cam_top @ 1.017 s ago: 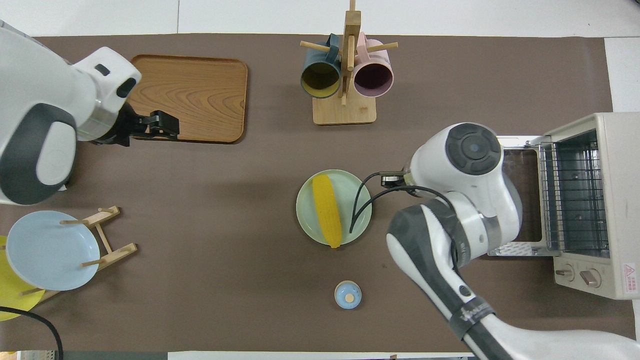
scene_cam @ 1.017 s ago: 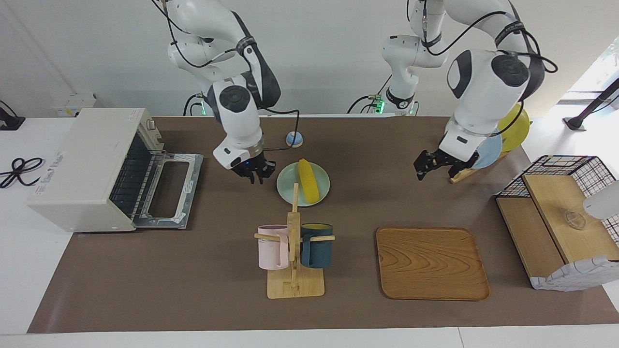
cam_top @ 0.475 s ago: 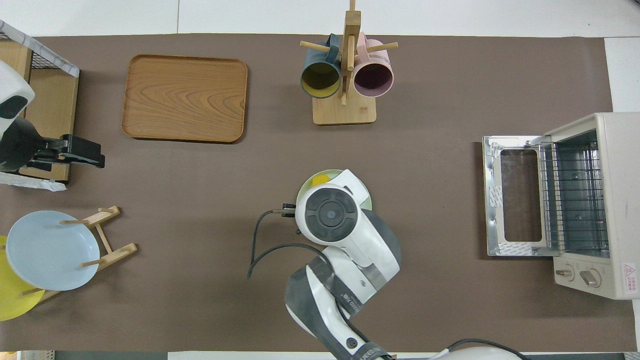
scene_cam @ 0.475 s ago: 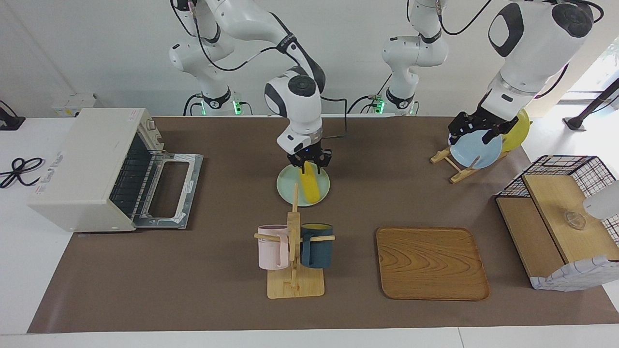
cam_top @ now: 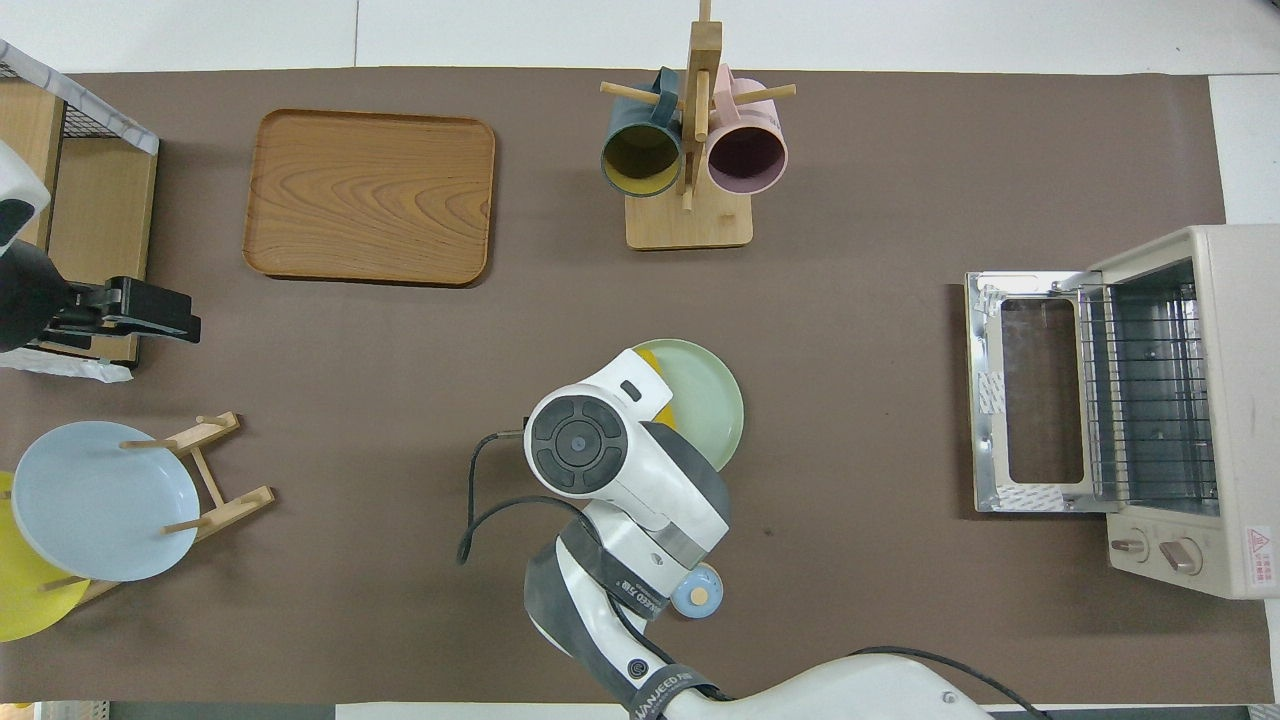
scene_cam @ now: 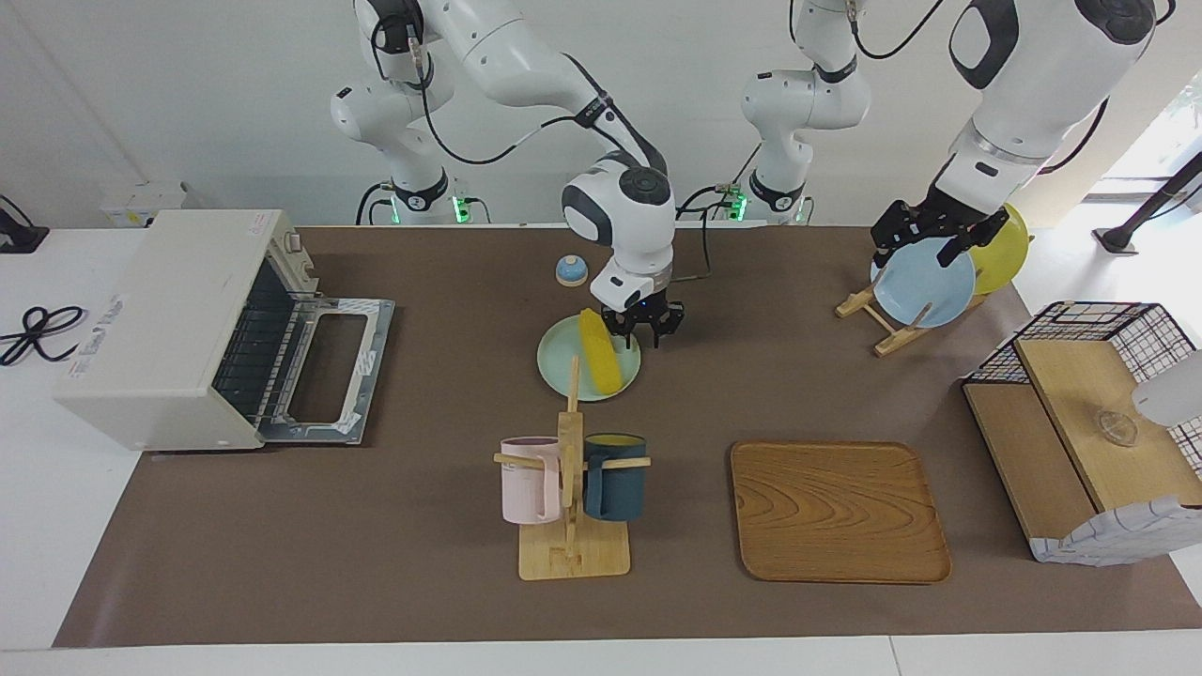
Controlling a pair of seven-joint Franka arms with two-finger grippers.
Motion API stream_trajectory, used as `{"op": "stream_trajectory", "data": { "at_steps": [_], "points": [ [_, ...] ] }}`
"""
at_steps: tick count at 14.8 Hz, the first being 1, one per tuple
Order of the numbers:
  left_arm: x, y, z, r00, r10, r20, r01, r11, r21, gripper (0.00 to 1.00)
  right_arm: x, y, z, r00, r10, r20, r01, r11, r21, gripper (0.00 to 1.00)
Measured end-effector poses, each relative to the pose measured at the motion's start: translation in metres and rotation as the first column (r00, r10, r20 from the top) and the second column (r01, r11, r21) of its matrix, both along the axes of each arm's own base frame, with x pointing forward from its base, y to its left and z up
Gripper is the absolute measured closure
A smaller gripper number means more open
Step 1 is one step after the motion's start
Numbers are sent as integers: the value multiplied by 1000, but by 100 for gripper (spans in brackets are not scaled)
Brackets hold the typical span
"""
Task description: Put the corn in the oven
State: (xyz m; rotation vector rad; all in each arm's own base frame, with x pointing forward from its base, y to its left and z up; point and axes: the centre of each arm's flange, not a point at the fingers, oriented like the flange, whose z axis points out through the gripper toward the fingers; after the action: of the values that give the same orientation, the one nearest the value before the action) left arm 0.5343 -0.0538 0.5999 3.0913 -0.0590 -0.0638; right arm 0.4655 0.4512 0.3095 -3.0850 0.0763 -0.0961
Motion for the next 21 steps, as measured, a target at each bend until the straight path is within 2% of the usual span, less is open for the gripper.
{"op": "stream_trajectory", "data": {
  "at_steps": [7, 8, 9, 11, 17, 21],
  "points": [
    [4, 2, -8, 1000, 1, -10, 0, 1000, 20, 0, -7, -4, -16, 1000, 10, 15, -10, 1000, 6, 68],
    [7, 5, -10, 1000, 5, -7, -5, 1000, 22, 0, -9, -2, -16, 1000, 23, 22, -23, 1000, 0, 76],
    [9, 8, -12, 1000, 11, -5, -11, 1000, 23, 0, -10, 0, -13, 998, 51, 42, -50, 999, -17, 90],
    [12, 10, -16, 1000, 17, -2, -17, 1000, 24, 0, -12, 0, -9, 992, 107, 65, -102, 992, -78, 94],
    [15, 10, -21, 1000, 16, -2, -16, 1000, 24, 0, 10, -19, 38, 996, 93, 6, -88, 956, -279, 97],
    [15, 9, -21, 1000, 16, -2, -16, 1000, 24, 0, 38, -85, 78, 999, 30, -45, -44, 940, -339, 97]
  ]
}}
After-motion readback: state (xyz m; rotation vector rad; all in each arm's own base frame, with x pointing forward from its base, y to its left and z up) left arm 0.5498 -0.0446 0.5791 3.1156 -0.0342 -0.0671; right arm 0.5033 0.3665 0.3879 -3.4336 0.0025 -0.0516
